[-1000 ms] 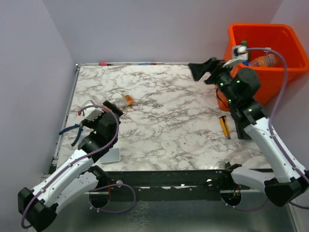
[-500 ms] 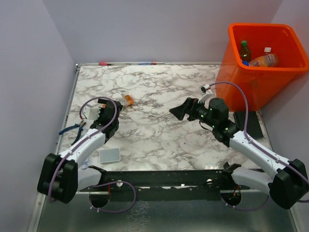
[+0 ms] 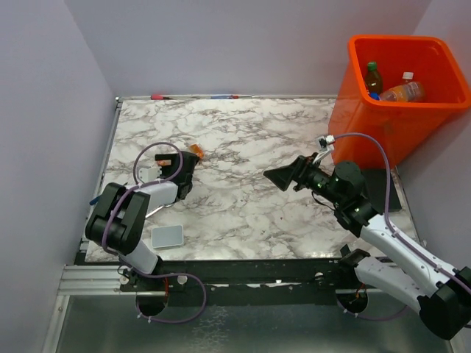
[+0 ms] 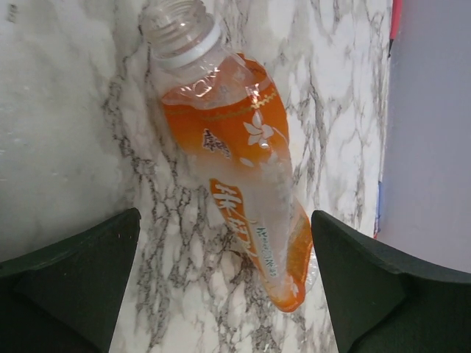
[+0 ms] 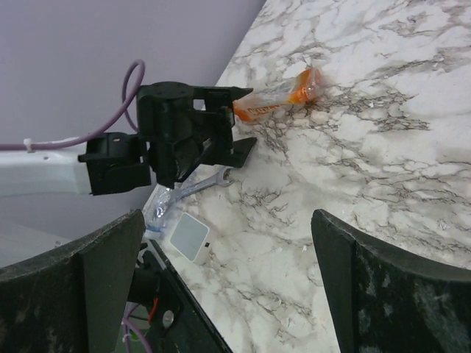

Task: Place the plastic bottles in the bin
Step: Pick up the plastic bottle at the center of the board.

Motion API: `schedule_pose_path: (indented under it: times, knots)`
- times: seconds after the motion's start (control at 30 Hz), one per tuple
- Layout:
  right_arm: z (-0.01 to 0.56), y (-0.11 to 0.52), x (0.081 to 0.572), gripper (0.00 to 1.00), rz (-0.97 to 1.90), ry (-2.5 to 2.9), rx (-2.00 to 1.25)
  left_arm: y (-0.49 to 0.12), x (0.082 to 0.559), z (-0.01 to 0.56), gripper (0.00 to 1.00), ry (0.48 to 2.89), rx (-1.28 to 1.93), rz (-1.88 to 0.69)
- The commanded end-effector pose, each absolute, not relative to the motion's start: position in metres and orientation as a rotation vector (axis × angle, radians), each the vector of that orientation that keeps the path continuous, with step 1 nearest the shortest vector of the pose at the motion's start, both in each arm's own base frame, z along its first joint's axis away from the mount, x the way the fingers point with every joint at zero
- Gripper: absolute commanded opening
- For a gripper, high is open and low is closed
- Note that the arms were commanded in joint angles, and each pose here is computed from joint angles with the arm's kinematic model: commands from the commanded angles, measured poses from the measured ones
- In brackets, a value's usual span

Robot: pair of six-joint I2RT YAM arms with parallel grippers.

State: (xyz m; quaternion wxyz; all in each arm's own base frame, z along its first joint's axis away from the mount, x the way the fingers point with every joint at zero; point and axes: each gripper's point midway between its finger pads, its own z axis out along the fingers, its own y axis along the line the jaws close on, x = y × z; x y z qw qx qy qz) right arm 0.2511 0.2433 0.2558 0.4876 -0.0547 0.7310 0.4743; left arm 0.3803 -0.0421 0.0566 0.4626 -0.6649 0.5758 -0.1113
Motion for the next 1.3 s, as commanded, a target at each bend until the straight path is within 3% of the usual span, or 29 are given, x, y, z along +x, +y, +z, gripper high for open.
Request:
schedule_pose_path:
  times: [0.0, 0.37, 0.57, 0.83, 0.97, 1.07, 1.27]
  knots:
    - [0.262, 0.244, 0.233, 0.98, 1.217, 1.757, -0.154, -0.036, 0.409, 0.066, 0.95, 1.27, -1.68, -0.318]
    - [0.273, 0.24, 0.221, 0.98, 1.221, 1.749, -0.203, -0.024, 0.419, 0.03, 0.68, 1.284, -1.716, -0.241]
    - [0.271, 0.239, 0.221, 0.98, 1.214, 1.749, -0.201, -0.023, 0.417, 0.018, 0.28, 1.321, -1.702, -0.222]
    - [0.276, 0.239, 0.222, 0.98, 1.199, 1.747, -0.209, -0.027, 0.415, 0.039, 0.0, 1.341, -1.651, -0.291]
    - [0.284, 0.238, 0.223, 0.99, 1.148, 1.752, -0.268, -0.06, 0.432, 0.112, 0.0, 1.459, -1.371, -0.51]
    - [0.292, 0.238, 0.224, 1.0, 1.109, 1.76, -0.332, -0.106, 0.433, 0.176, 0.0, 1.603, -0.982, -0.702]
    - [0.311, 0.258, 0.203, 1.0, 1.195, 1.762, -0.6, -0.196, 0.368, 0.27, 0.0, 1.67, -0.134, -1.084]
